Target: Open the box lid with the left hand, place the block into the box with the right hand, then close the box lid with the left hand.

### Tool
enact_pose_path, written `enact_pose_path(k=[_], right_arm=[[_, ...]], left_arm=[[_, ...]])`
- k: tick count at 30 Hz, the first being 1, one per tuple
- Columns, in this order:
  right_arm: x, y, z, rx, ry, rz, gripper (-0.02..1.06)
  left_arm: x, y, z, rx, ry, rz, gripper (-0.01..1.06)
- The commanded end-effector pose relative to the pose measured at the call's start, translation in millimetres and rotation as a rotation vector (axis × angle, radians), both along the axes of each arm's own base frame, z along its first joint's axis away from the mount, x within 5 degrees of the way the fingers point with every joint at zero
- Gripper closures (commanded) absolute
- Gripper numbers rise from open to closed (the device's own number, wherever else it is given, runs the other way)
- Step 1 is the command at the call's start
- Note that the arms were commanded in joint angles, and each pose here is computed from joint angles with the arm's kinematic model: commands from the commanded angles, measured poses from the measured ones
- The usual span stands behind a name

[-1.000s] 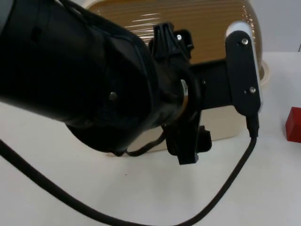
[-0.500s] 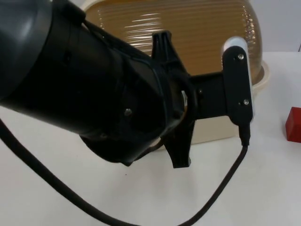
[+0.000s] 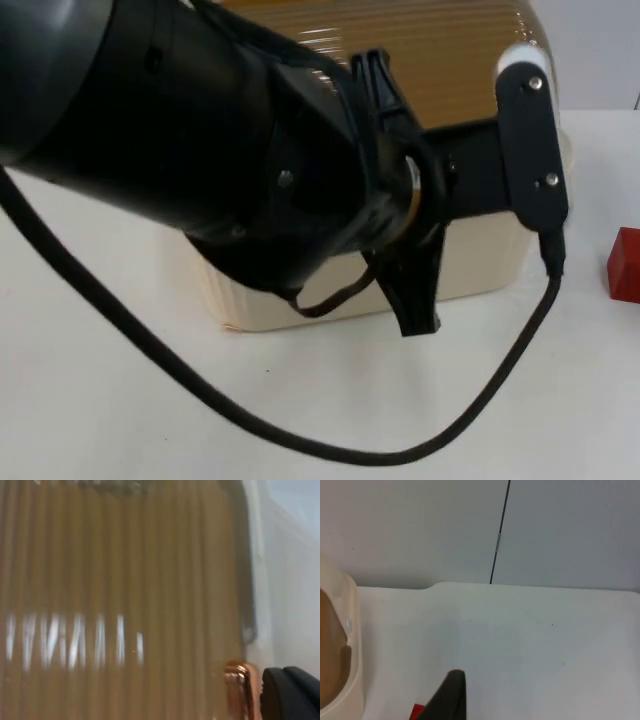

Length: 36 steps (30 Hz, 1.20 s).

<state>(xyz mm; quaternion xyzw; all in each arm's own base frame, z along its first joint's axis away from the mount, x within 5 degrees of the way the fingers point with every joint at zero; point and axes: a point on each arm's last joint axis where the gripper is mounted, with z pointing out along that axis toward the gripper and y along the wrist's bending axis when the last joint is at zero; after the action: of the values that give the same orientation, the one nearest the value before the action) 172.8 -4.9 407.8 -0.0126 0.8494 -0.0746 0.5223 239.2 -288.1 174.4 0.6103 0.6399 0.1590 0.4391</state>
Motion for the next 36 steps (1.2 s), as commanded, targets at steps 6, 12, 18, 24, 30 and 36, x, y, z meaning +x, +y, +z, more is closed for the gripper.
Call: enact_pose_path(k=[6,12,18,24,30,36], right_arm=[[-1,-1,2,-0.008,-0.002,-0.007,0.0],[-1,-1,2,-0.008,-0.002,-0.007,0.0],[-1,-1,3,-0.01,-0.004,-0.007,0.0],[0,-1,4,-0.01,-0.02,-0.003,0.0],[0,-1,5,-0.009,-0.03,0.0,0.0],[0,-1,5,-0.009,-0.028,0.0,0.0]], left_arm=[[1,-3,2,-0.02,0.016,-0.019,1.05],[5,0,0,-0.033,0.054,-0.016,1.05],[16,12,-4,-0.01,0.097,-0.008,1.05],[17,17,-7,0.033,0.136,0.005,1.05],[17,17,-7,0.036,0.132,0.003,1.05],[19,18,-6,0.061,0.101,0.001,1.05]])
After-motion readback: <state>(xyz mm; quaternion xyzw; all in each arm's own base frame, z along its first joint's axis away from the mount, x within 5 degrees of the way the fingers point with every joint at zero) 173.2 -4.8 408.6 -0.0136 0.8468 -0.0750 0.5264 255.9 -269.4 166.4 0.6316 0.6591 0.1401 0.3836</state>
